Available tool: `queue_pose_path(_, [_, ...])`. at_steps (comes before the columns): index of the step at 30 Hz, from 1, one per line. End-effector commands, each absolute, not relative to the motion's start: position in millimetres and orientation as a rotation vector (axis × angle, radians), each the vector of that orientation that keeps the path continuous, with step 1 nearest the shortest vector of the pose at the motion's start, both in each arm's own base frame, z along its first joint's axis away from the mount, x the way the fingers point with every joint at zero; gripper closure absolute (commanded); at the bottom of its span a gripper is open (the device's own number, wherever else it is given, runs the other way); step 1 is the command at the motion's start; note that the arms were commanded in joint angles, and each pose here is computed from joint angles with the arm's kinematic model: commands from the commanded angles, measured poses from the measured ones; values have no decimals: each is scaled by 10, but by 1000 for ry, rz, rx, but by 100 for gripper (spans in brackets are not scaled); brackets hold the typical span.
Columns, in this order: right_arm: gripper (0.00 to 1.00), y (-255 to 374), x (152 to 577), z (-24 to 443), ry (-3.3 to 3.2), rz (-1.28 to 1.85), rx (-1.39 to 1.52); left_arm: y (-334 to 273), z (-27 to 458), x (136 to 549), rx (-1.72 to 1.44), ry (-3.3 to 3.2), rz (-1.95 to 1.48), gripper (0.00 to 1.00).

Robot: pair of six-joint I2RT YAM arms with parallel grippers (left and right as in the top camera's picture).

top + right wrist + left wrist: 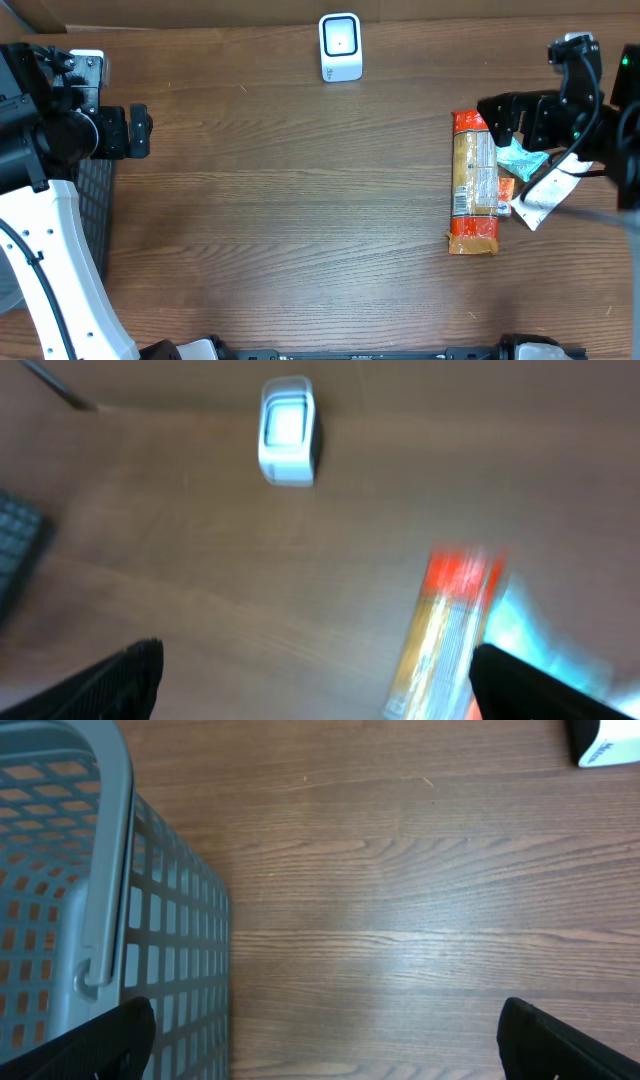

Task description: Scan the item barcode

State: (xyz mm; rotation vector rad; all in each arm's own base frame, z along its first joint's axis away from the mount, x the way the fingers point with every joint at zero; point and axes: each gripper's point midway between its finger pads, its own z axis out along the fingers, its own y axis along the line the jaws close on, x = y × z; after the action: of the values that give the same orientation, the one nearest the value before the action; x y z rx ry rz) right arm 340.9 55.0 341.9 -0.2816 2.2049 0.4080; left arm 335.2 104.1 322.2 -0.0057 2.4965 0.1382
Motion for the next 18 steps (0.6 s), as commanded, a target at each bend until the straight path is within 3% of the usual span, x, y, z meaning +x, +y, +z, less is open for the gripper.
queue_pose_path(1, [0, 667, 3152, 3599, 1955, 225, -555, 1068, 3204, 3363, 2, 2502, 151, 0])
queue_pose_path(9, [0, 556, 2653, 3141, 1621, 52, -504, 1068, 3204, 3363, 2, 2502, 151, 0])
queue_pose_path(18, [0, 422, 2483, 2366, 1545, 100, -292, 1068, 3205, 3364, 2, 2502, 151, 0])
